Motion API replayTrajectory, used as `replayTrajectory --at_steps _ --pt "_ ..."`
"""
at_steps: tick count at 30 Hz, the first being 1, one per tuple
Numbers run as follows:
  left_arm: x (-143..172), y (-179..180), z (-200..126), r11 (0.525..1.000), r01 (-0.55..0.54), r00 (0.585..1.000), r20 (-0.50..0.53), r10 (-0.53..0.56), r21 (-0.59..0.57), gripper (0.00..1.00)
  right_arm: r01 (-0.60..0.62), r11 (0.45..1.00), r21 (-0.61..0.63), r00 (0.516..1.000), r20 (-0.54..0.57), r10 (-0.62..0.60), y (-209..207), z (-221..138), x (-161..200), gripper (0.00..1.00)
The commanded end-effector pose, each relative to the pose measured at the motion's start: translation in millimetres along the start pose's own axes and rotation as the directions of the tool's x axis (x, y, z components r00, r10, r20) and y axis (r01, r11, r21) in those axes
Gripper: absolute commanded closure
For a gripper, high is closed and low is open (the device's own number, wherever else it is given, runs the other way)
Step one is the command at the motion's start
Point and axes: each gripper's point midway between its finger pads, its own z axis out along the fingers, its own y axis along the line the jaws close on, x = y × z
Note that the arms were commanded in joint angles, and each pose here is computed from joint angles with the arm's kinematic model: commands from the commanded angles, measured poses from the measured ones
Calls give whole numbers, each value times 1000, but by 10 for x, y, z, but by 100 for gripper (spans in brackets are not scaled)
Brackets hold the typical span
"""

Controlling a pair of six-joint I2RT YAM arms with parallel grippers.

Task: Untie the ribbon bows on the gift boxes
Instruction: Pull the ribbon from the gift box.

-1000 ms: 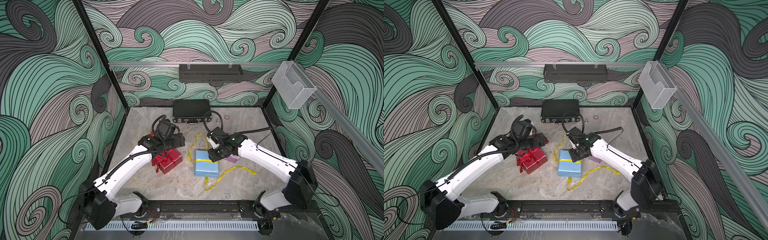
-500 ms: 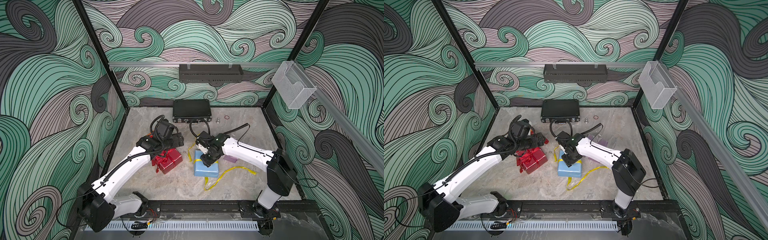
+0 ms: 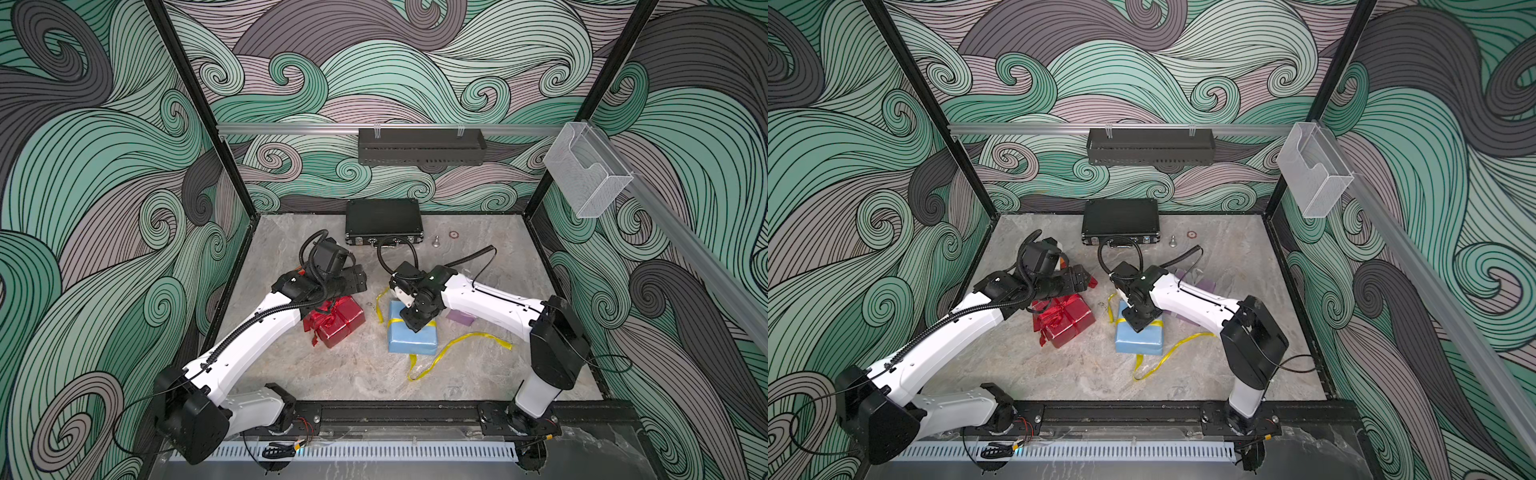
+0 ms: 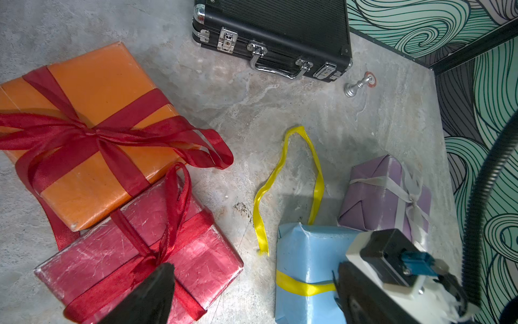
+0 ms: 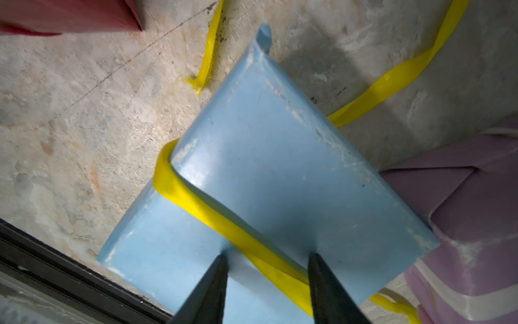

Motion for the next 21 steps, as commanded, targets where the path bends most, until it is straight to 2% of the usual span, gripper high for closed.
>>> replayTrajectory --at_steps 1,4,12,21 --pt "-60 -1 -43 1000 19 1000 24 -20 11 9 7 1000 16 999 -45 -7 -15 141 84 69" --pt "-59 -6 -43 1000 19 1000 23 -19 13 9 5 1000 1 999 -42 -5 5 123 93 82" --pt "-63 6 -45 1000 21 999 26 -21 10 9 -4 1000 -27 1000 -10 3 51 23 50 99" --pt "-71 3 -58 1000 21 999 31 -22 13 9 -21 998 -66 985 168 31 95 -528 -185 100"
